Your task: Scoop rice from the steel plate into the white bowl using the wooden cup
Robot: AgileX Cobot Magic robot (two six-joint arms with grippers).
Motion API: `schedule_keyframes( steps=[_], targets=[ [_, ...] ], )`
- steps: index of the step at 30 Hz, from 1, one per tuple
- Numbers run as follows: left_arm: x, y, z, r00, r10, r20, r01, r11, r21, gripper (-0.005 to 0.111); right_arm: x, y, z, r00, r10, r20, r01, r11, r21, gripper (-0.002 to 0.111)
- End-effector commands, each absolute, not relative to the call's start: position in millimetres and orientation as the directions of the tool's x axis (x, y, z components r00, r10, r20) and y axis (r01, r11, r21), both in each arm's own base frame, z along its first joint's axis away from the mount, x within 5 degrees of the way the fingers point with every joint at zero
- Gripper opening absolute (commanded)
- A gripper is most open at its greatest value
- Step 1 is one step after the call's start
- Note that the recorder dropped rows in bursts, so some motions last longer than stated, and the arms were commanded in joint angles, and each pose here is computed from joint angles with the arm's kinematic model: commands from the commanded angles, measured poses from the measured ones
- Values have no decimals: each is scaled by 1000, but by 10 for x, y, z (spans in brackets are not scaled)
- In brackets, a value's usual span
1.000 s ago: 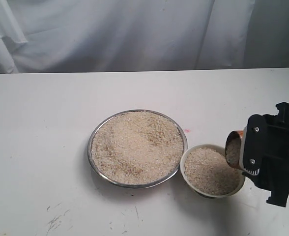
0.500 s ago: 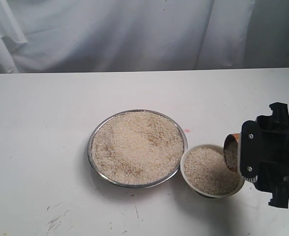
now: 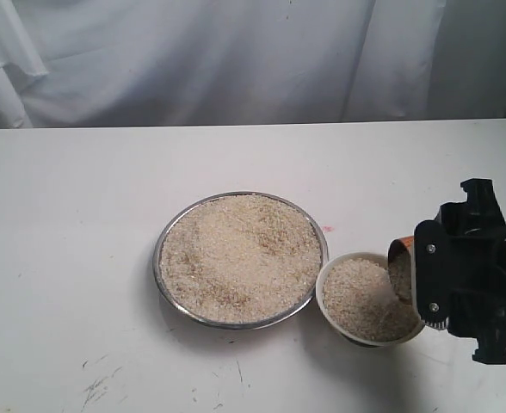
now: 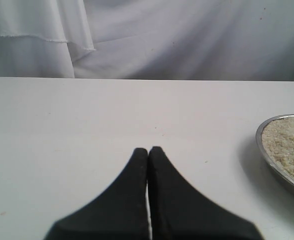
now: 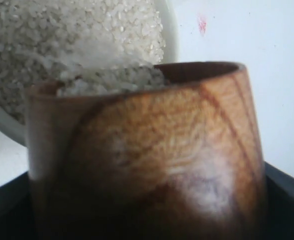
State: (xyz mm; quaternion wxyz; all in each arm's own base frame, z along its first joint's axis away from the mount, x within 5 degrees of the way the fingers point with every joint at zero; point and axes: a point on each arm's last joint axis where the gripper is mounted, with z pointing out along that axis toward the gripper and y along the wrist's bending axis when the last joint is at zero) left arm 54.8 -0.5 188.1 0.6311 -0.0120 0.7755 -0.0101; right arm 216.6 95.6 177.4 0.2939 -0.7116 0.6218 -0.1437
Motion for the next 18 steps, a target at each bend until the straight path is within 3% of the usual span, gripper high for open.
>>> schedule_keyframes(
  steps=[1,18],
  targets=[
    [547,-5,1874,-196,-35,-980,-5,999,-35,0,2162,967,1802,200,-966,-166,-781,-55,-622,0],
    [547,-5,1874,-196,-35,-980,-5,999,-35,0,2178,944,1791,210,-970,-121,-771,-88,-631,0]
  ],
)
